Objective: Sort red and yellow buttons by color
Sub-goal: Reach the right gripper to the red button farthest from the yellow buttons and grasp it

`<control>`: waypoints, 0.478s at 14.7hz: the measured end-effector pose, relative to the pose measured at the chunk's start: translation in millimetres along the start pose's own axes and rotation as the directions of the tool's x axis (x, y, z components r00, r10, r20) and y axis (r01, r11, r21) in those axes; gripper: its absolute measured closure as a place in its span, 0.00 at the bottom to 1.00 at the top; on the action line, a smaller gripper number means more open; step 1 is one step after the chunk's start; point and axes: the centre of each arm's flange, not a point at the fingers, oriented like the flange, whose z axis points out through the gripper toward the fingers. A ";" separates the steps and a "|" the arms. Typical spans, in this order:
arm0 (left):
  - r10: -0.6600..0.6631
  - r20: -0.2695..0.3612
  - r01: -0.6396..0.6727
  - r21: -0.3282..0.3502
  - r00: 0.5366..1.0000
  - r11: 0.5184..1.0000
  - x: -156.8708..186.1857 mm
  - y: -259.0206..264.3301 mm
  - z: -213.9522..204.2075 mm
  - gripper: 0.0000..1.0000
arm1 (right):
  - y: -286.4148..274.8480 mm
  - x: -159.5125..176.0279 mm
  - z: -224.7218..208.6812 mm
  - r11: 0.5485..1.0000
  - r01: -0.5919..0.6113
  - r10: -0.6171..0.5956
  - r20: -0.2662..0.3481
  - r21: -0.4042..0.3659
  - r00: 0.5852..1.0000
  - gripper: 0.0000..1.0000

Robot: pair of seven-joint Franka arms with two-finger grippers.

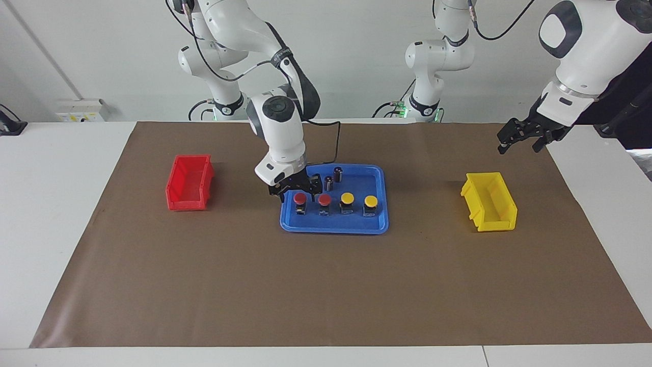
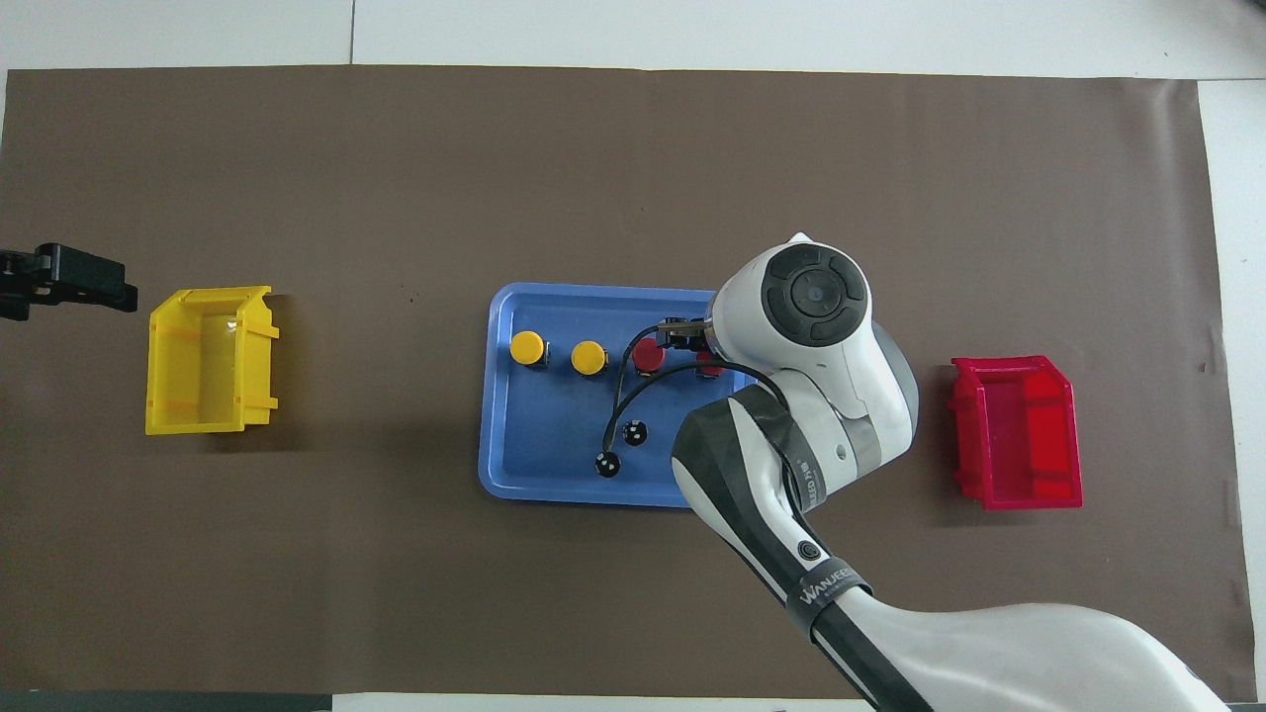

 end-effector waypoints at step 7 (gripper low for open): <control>-0.001 -0.001 0.001 0.000 1.000 1.000 0.1 -0.4 -0.1 0.00 | -5.0 -3.8 7.8 1.000 0.028 -0.028 0.011 -0.007 1.000 0.15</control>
